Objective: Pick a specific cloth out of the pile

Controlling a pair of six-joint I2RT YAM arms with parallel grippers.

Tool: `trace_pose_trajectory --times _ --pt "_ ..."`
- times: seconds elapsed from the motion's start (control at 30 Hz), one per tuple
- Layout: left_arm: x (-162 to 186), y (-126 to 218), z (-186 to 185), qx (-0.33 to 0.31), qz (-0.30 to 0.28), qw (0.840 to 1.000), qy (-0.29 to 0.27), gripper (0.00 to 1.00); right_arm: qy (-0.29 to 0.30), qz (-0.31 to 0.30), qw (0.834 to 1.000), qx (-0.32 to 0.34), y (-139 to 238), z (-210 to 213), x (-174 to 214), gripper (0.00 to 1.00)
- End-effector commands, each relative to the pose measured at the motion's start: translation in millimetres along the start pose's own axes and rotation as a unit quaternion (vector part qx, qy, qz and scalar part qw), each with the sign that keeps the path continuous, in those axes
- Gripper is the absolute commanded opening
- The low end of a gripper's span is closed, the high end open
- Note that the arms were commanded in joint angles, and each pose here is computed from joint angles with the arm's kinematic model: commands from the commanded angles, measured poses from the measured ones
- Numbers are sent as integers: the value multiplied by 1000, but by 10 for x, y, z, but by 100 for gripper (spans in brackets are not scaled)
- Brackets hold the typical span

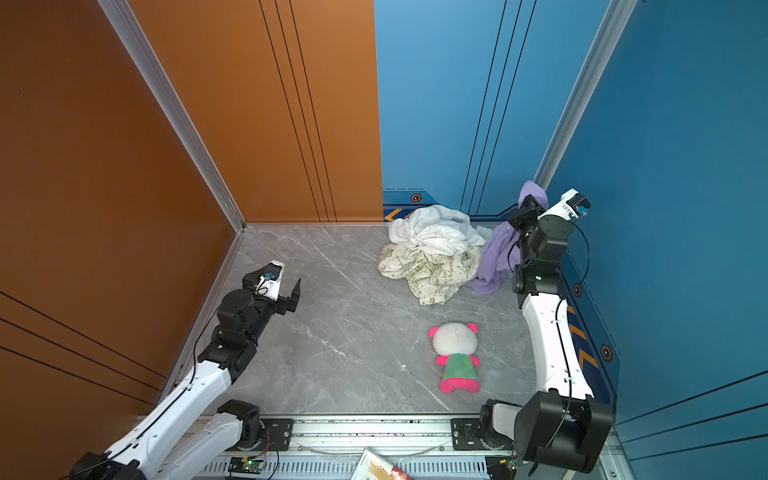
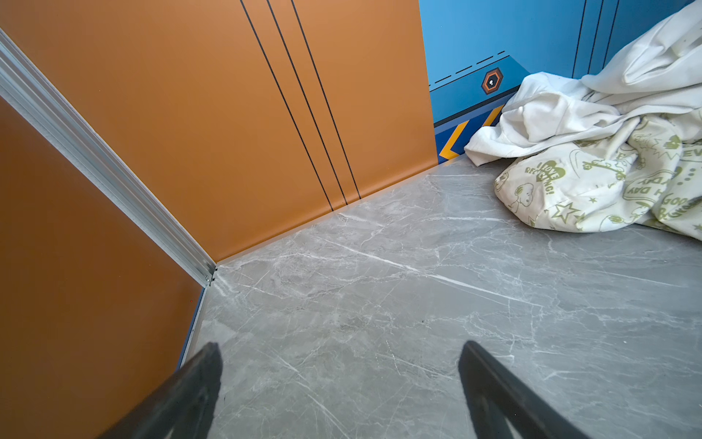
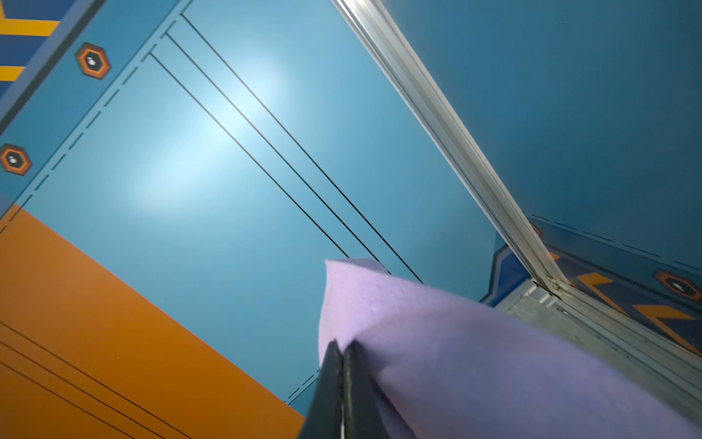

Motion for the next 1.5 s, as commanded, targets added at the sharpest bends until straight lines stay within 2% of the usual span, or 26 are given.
trace_pose_trajectory --times 0.0,0.17,0.3,0.4,0.5,0.63,0.7,0.77,0.8,0.87,0.93,0.97,1.0,1.07,1.2,1.33,1.47 --pt "36 29 -10 -4 4 1000 -8 98 26 -46 995 -80 23 587 -260 0" --pt "26 35 -7 -4 2 1000 -8 98 32 -27 986 -162 20 1132 -177 0" --pt "24 34 -13 -3 1 1000 -8 98 57 14 972 -230 57 1569 59 0" --pt "30 34 -12 -4 2 1000 -9 98 93 66 953 -281 124 1888 411 0" --pt "38 37 -10 -5 3 1000 -9 98 139 136 926 -323 229 2124 921 0" --pt "45 40 -14 -5 4 1000 -11 98 205 258 871 -364 485 2265 1830 0" --pt "46 40 -12 -6 4 1000 -12 98 234 318 838 -376 653 2239 2291 0" --pt "46 43 -18 -6 4 1000 -12 98 270 382 798 -380 857 2159 2771 6" --pt "46 40 -17 -6 4 1000 -13 98 289 407 779 -379 949 2106 2959 12" --pt "50 42 -23 -5 5 1000 -13 98 343 458 730 -374 1175 1963 3355 27" --pt "57 41 -28 -5 5 1000 -15 98 396 484 695 -353 1298 1802 3593 47" --pt "49 43 -26 -6 5 1000 -15 98 422 488 686 -338 1324 1725 3659 53" --pt "57 44 -32 -5 6 1000 -17 98 436 489 682 -324 1328 1663 3696 57" --pt "62 45 -38 -5 6 1000 -19 98 452 483 687 -300 1296 1577 3676 63" --pt "65 43 -46 -5 7 1000 -20 98 461 463 709 -265 1191 1463 3483 67" --pt "70 40 -52 -4 8 1000 -21 98 440 439 751 -221 1032 1273 3227 70" --pt "69 42 -59 -4 8 1000 -23 98 381 409 814 -158 838 971 2907 70"
Point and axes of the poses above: each gripper's point midway between its finger pads, its own y axis back along the fingers, its own z axis along the line the jaws close on, x = y × z, the point moved 2 cm from there along y, back along the fingers
